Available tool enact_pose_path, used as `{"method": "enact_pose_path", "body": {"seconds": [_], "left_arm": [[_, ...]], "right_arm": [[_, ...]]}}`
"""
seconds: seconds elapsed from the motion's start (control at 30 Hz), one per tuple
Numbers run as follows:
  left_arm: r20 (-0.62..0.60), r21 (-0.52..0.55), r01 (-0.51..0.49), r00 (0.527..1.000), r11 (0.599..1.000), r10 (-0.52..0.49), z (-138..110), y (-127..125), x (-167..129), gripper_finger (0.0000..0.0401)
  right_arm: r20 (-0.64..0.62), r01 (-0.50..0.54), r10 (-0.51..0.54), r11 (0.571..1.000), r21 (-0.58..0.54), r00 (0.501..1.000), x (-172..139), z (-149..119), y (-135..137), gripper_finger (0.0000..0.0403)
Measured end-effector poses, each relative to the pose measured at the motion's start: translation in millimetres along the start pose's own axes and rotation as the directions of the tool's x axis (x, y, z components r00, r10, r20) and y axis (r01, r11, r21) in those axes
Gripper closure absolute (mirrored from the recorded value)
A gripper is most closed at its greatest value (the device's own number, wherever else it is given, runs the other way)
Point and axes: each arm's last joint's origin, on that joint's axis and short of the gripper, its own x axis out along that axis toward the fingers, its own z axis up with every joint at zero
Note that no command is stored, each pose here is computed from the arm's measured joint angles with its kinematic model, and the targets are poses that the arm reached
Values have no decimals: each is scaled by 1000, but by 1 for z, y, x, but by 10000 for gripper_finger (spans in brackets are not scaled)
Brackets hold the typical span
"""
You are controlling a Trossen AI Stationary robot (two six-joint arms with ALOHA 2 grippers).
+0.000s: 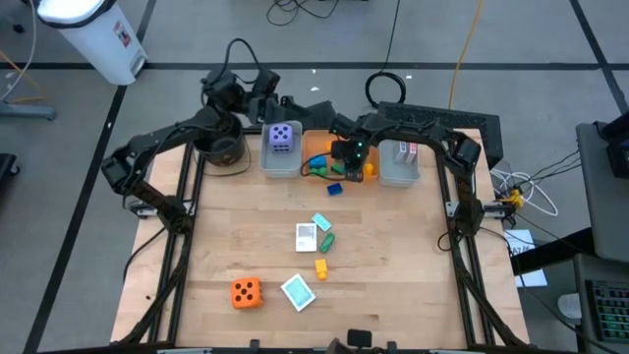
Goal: Pick & Place Toys
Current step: Put the blue game piece into the orange bin
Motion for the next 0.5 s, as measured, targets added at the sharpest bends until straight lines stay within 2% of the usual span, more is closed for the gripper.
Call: {"method": "enact_pose_path", "body": {"seconds": [0.5], "left_arm": [[-21,-2,-7,1000,1000,7,-6,1,7,91]], "right_arm": [[-22,-8,8,1000,-19,1000,2,-1,1,268]]}}
